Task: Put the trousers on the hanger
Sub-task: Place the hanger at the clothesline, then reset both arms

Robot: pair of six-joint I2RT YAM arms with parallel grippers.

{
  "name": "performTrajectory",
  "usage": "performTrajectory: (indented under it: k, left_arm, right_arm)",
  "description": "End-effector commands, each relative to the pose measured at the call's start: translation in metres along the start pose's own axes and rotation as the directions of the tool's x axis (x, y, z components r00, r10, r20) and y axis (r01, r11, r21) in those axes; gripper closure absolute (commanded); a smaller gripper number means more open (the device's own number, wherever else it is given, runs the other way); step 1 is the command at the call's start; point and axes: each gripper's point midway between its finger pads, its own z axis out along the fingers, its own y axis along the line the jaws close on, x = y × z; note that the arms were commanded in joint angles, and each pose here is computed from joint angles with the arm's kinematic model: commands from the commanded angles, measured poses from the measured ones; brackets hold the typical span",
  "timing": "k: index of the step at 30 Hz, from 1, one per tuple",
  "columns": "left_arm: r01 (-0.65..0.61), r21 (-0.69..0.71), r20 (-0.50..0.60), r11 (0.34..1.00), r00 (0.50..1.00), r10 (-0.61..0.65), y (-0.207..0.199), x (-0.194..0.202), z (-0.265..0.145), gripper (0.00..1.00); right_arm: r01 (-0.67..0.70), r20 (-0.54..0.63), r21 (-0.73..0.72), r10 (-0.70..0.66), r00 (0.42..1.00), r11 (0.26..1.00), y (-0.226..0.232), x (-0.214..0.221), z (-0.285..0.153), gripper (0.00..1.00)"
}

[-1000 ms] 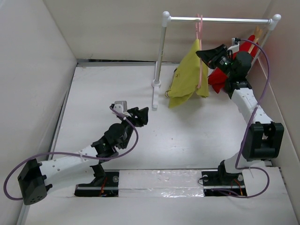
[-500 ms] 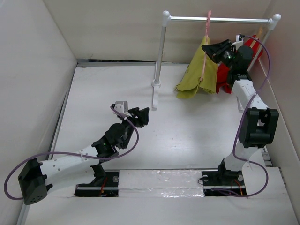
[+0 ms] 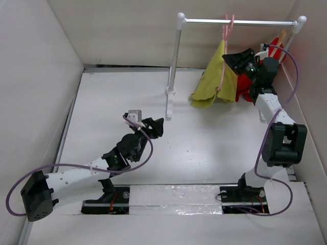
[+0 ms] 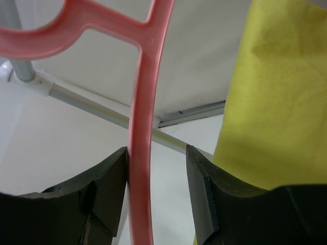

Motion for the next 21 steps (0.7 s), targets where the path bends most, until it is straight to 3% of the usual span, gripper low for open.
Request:
performTrajectory:
  k: [1,2,3,12,17,21]
  left_arm:
    - [0.029,0.011,0.036,1.000,0.999,-0.029,-0.010,-0.018,0.005,0.46]
    - [0.029,0.011,0.033,1.000,0.999,-0.029,-0.010,-0.017,0.005,0.45]
    - [0.021,0.007,0.026,1.000,0.999,-0.021,-0.010,-0.014,0.007,0.45]
    - [0.000,0.020,0.004,1.000,1.000,0.000,-0.015,-0.007,0.011,0.43]
    - [-0.025,0.022,-0.007,0.999,1.000,0.025,-0.017,-0.005,0.013,0.43]
    - [-0.030,0.007,0.012,1.000,0.999,0.030,-0.012,-0.005,0.014,0.43]
  right_arm:
    - [0.195,0.090,-0.062,-0.189,0.978,0.979,0.046,-0.024,-0.025,0.46]
    - [0.200,0.078,-0.038,-0.196,0.977,0.979,0.043,-0.022,-0.028,0.42]
    - [0.243,0.086,-0.027,-0.240,0.967,0.970,0.044,-0.023,-0.031,0.00]
    - [0.404,0.134,0.008,-0.402,0.906,0.915,0.075,-0.006,-0.094,0.00]
    - [0.432,0.134,-0.047,-0.423,0.896,0.900,0.089,0.051,-0.134,0.00]
    - [0.449,0.091,-0.052,-0.444,0.892,0.892,0.073,0.108,-0.173,0.00]
